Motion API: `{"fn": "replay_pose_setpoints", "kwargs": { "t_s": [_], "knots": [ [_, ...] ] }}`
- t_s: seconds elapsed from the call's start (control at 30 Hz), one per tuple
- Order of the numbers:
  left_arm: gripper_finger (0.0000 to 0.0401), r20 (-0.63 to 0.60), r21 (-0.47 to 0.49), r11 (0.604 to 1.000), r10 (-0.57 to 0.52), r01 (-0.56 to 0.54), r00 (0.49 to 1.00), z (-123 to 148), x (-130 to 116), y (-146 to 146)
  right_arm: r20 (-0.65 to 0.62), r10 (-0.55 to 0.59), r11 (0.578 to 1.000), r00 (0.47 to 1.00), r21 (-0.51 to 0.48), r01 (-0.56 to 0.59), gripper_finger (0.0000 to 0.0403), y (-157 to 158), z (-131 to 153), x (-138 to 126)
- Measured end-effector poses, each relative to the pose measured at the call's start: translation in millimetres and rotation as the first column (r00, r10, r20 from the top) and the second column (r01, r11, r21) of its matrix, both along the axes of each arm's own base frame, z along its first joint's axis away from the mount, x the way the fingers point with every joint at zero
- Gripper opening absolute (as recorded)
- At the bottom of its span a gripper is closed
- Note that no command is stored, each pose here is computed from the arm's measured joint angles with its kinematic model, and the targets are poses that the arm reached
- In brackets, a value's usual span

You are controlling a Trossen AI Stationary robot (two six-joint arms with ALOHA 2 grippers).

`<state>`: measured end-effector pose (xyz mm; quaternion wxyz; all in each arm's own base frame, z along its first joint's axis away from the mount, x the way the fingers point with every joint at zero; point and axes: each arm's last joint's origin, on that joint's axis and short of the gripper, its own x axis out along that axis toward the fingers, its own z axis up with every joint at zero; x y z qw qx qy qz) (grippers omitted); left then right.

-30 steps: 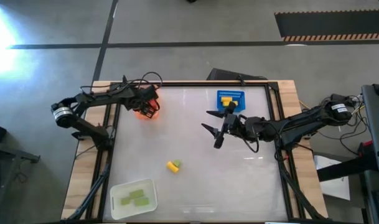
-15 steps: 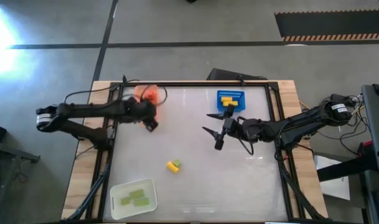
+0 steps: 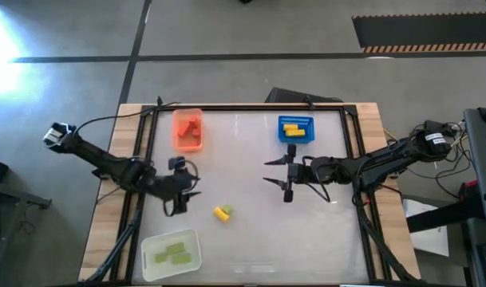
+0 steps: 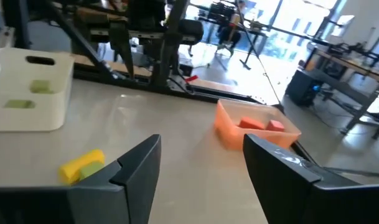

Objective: Sort & place blocks by color
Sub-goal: Put the green wooden block into the white bin

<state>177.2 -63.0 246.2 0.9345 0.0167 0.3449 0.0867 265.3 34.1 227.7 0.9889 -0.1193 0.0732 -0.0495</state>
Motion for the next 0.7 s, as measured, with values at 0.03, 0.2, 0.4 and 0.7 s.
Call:
{"fn": "replay_pose_setpoints", "kwargs": {
  "t_s": [0.03,0.2,0.4,0.7],
  "knots": [
    [0.0200,0.021,-0.011,1.000,-0.021,0.021,1.000,-2.8,-2.7,-3.7,0.002,0.012,1.000,1.000,0.001,-0.012,0.0215,0.1,-2.6,-1.4],
    [0.0200,0.136,-0.064,0.993,-0.086,0.096,0.987,-16.4,-15.9,-11.5,0.016,0.040,0.999,0.999,0.021,-0.040,0.0202,-0.2,-14.4,-8.6],
    [0.0200,0.193,-0.101,0.992,-0.059,0.080,0.979,-26.1,-27.9,-3.9,0.005,0.026,0.997,1.000,0.066,-0.026,0.0193,-1.1,-22.4,-12.9],
    [0.0200,0.224,-0.105,0.992,-0.040,0.065,0.974,-24.2,-32.5,-0.8,0.012,0.029,0.998,1.000,0.050,-0.029,0.0189,-1.0,-21.9,-13.0]
  ]
}}
